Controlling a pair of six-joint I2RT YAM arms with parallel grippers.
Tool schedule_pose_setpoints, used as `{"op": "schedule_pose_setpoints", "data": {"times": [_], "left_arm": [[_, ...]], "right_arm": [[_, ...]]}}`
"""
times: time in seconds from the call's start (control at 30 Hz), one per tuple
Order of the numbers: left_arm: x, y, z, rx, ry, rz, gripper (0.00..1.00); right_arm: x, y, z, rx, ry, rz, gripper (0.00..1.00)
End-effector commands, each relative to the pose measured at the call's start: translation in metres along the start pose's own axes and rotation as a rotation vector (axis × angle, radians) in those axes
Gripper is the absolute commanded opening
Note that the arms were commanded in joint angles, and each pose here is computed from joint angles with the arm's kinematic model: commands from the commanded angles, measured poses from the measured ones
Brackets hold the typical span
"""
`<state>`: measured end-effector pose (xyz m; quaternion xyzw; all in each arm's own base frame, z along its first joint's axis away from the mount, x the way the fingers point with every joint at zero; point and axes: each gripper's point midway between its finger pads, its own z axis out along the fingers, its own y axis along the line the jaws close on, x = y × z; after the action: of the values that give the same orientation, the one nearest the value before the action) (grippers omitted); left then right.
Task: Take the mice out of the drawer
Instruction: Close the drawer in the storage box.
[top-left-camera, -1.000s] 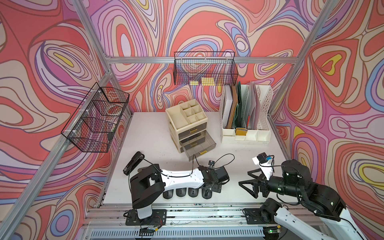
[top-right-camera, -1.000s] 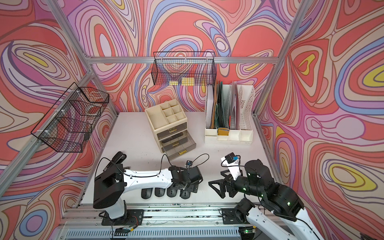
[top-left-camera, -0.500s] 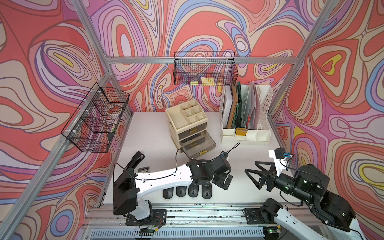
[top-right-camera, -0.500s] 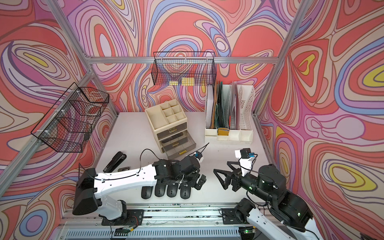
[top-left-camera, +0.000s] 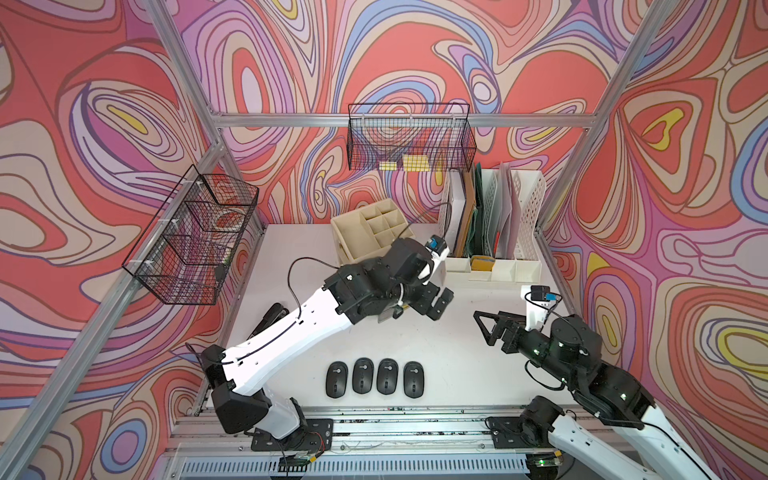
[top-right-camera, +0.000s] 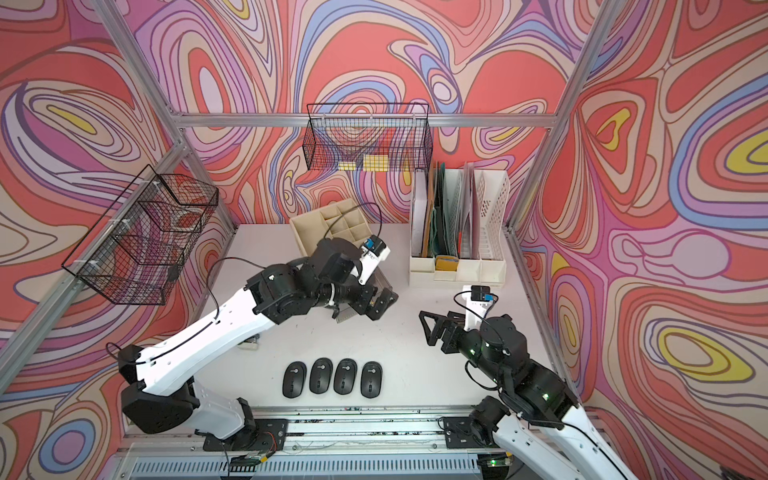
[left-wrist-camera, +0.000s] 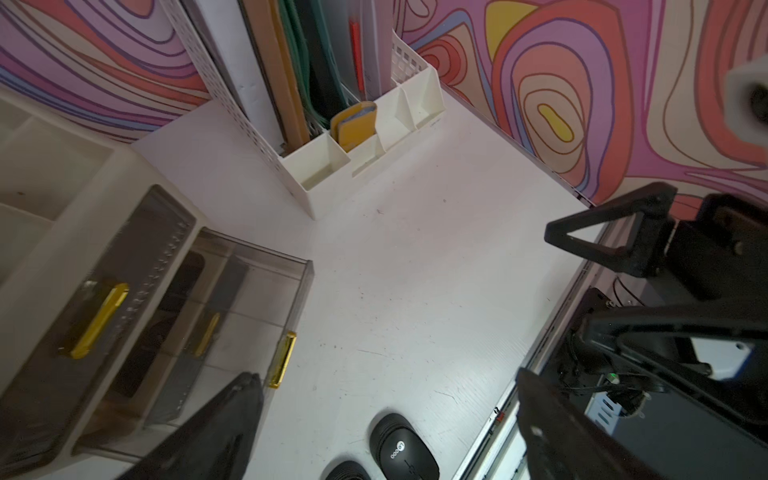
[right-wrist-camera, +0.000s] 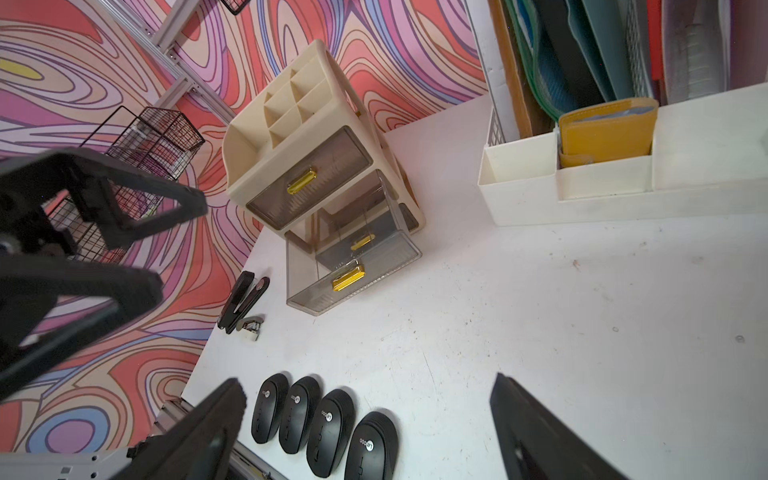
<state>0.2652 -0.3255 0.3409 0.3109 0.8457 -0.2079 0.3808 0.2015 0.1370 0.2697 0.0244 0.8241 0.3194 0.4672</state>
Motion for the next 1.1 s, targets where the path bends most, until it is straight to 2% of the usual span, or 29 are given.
{"op": "schedule_pose_setpoints", "data": {"times": [0.0,0.1,0.27,0.4,0.47,0.63,0.87,1.07], "left_arm": [[-0.013,0.033,-0.024,-0.017,-0.024,0.003,0.99],[-0.024,0.068,-0.029,-0.06,-0.058,-0.037,0.99],[-0.029,0.135,-0.028,-0.154,-0.084,-0.136,0.99],[-0.027,0.191,-0.029,-0.239,-0.117,-0.25,0.99],[-0.022,0.222,-0.03,-0.323,-0.133,-0.294,0.99],[-0.018,0.276,-0.029,-0.433,-0.18,-0.374,0.99],[-0.014,0.313,-0.001,-0.397,-0.208,-0.414,0.99],[-0.01,0.326,0.013,-0.273,-0.255,-0.473,0.99]], "right_arm": [[0.003,0.011,0.02,-0.073,-0.005,0.082,0.95],[0.02,0.009,0.038,-0.092,0.031,0.129,0.95],[0.035,0.003,0.059,-0.129,0.025,0.23,0.91],[0.049,-0.003,0.075,-0.153,0.03,0.304,0.88],[0.054,-0.006,0.081,-0.15,0.035,0.327,0.87],[0.063,-0.009,0.096,-0.148,0.053,0.36,0.86],[0.074,-0.006,0.118,-0.156,0.091,0.393,0.84],[0.086,0.0,0.139,-0.158,0.142,0.399,0.73]]}}
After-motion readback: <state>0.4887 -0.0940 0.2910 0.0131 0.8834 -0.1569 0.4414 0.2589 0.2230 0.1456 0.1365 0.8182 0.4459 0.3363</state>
